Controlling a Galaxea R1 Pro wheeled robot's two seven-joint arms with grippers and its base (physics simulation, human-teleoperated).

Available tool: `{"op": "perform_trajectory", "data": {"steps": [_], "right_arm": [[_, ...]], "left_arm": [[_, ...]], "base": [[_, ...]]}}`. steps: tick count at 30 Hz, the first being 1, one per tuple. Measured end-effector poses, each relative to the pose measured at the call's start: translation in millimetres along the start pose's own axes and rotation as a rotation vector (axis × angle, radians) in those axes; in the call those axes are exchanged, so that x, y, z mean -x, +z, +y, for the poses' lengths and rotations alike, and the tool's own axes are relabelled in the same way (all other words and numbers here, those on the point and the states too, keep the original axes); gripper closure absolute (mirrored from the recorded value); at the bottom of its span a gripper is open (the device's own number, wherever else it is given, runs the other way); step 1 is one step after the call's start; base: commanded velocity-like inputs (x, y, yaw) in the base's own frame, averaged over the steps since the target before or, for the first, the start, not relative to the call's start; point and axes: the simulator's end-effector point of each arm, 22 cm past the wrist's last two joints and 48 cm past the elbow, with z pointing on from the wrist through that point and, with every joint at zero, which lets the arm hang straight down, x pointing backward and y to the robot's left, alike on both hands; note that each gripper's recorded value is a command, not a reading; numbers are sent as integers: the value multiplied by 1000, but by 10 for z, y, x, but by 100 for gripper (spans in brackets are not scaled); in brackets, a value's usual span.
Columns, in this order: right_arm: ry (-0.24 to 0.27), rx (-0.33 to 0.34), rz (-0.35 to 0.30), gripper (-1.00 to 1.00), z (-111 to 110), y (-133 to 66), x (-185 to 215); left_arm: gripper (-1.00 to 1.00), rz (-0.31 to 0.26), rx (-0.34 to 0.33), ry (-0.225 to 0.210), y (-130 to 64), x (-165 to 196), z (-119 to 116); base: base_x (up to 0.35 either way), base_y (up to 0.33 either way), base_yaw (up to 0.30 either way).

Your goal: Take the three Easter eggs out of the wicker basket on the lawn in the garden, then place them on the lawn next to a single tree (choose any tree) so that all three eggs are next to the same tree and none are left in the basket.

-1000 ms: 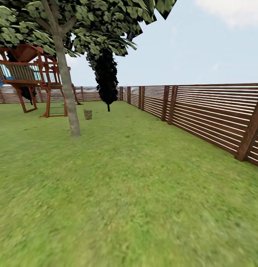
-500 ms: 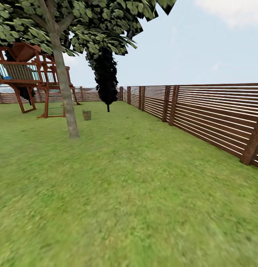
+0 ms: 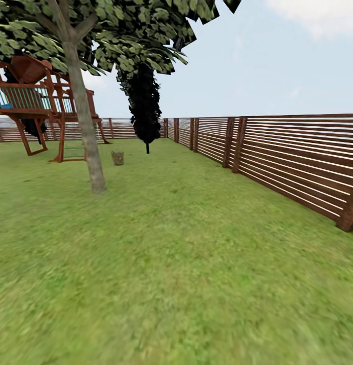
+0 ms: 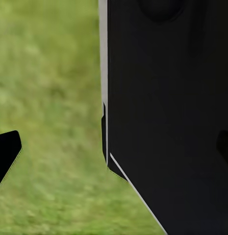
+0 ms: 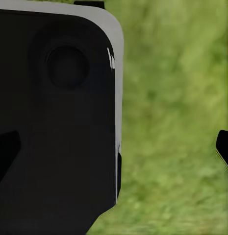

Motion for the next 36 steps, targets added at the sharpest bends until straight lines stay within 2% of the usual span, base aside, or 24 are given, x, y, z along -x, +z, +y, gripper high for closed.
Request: {"op": "perform_trajectory", "data": {"steps": [36], "right_arm": [[0, 0, 0, -100, 0, 0, -2]], "left_arm": [[-100, 0, 0, -1, 0, 2, 0]], "base": [[337, 0, 0]]}}
